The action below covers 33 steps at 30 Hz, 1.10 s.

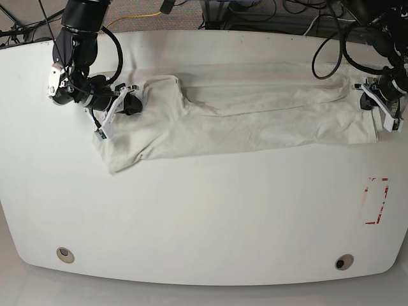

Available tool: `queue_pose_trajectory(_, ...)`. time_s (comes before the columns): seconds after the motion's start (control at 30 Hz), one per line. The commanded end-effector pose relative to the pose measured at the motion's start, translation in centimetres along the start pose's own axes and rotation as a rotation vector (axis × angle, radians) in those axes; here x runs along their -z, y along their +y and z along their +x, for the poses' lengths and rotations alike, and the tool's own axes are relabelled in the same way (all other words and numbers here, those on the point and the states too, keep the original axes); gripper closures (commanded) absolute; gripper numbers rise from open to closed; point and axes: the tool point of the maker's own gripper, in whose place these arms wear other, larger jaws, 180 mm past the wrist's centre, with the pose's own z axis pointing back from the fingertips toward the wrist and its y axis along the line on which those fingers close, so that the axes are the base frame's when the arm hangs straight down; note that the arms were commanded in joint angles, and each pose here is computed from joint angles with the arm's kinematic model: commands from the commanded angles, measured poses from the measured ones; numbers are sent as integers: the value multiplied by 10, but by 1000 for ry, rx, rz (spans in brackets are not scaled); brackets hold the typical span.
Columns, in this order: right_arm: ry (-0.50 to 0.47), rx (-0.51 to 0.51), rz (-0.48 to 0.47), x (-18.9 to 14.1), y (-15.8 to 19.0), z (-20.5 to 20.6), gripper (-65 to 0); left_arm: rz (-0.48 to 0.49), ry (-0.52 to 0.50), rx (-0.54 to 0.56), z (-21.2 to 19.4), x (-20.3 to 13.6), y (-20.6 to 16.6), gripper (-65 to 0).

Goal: Fold the T-shirt properly
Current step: 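Move the left gripper inward and grasp the shirt's folded end, then fold the shirt end with the left gripper toward the right gripper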

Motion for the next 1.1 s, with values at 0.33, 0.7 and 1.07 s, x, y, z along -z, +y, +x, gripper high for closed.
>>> queue_pose_trajectory(0.33, -10, -40, -40, -5, -7, 9, -48, -245, -85, 224, 48, 8, -143, -42)
queue_pose_trajectory(0.7, -15, -41, -40, -6, -7, 11, -48, -432, -114, 258, 62, 23, -230, -43)
queue_pose_trajectory(1.07, -17, -44, -40, -6, -7, 12, -48, -489, -87, 377, 59, 22, -267, -278)
